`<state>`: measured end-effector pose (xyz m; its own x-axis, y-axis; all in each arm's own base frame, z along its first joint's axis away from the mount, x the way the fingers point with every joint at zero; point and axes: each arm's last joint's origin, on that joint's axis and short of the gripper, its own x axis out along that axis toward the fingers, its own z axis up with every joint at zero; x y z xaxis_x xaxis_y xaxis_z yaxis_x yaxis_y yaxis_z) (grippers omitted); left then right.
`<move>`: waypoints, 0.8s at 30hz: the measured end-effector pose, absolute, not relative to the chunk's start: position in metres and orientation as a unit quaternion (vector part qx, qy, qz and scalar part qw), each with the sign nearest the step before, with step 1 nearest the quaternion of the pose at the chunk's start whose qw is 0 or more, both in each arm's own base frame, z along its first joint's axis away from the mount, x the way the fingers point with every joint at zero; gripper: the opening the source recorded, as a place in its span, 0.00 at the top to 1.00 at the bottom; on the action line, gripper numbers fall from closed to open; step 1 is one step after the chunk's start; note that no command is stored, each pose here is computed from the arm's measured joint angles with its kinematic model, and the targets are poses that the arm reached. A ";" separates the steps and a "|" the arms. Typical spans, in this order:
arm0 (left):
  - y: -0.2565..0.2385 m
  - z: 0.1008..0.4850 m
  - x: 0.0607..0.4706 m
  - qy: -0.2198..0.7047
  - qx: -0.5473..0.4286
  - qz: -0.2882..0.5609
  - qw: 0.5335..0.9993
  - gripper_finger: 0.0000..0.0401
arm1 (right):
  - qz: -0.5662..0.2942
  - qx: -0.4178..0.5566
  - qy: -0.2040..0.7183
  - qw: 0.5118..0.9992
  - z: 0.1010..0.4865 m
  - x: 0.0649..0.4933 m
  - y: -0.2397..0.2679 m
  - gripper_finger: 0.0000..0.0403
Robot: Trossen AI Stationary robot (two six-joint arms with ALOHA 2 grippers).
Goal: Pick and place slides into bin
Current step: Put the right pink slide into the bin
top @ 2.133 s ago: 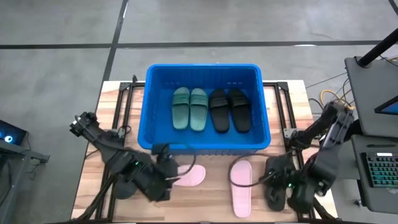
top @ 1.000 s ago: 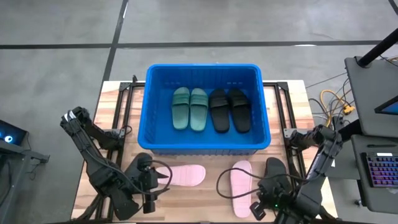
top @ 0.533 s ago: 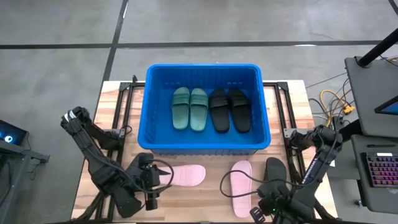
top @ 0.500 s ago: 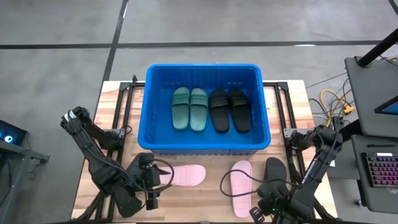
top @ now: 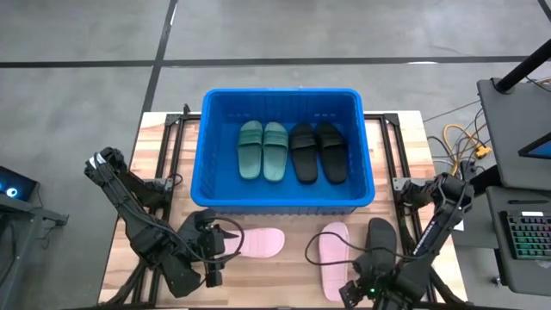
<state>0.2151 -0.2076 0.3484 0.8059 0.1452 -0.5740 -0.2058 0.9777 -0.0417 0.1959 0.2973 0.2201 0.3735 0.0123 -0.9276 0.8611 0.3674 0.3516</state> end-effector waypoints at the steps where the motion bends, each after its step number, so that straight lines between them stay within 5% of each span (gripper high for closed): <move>1: -0.207 0.348 0.215 0.297 -0.051 0.093 0.949 0.54 | -0.316 0.470 0.464 0.681 0.218 0.195 0.296 0.45; 10: -0.207 0.349 0.216 0.296 -0.054 0.093 0.949 0.54 | -0.345 0.456 0.430 0.699 0.199 0.192 0.286 0.33; 24: -0.208 0.361 0.217 0.283 -0.064 0.080 0.954 0.54 | -0.334 0.468 0.386 0.722 0.166 0.189 0.276 0.36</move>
